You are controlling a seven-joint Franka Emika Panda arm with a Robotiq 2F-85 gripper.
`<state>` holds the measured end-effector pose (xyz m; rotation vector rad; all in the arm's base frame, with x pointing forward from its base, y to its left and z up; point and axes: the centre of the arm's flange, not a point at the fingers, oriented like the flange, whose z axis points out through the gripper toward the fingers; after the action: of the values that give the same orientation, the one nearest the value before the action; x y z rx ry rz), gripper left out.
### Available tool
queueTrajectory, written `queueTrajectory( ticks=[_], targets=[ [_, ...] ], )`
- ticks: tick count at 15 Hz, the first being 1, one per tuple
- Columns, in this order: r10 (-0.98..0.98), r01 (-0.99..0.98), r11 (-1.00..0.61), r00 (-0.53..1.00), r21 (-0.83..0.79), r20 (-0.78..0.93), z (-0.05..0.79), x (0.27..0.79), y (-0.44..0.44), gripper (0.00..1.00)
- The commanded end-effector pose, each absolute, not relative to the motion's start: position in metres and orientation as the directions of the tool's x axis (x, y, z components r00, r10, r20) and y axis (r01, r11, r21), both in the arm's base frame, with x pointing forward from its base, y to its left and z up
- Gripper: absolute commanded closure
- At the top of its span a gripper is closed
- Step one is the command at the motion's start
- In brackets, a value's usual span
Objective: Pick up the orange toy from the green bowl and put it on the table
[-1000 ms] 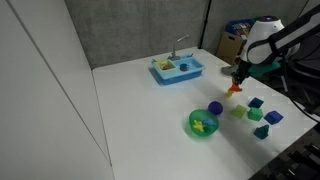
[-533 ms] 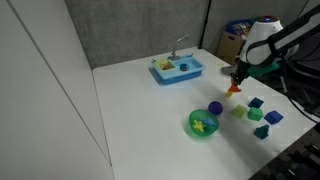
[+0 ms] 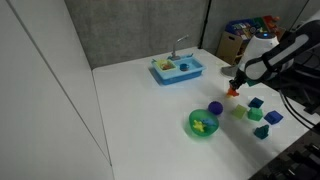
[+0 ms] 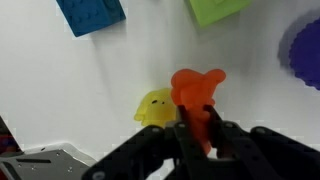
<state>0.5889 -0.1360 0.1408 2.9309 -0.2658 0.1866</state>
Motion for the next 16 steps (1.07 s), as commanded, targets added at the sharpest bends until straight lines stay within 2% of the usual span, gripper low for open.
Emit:
queueTrajectory(
  ticks=[1,8,9,11,16],
  targets=[
    [-0.119,-0.153,-0.968,0.978,0.201,0.173,0.115,0.587,-0.136,0.93],
    [-0.087,-0.125,-0.972,0.978,0.201,0.19,0.08,0.581,-0.122,0.92],
    [-0.082,-0.121,-0.973,0.978,0.198,0.191,0.081,0.581,-0.12,0.53],
    [-0.083,-0.119,-0.975,0.978,0.188,0.19,0.089,0.579,-0.115,0.52],
    [-0.088,-0.119,-0.979,0.978,0.163,0.187,0.127,0.579,-0.098,0.12]
  ],
)
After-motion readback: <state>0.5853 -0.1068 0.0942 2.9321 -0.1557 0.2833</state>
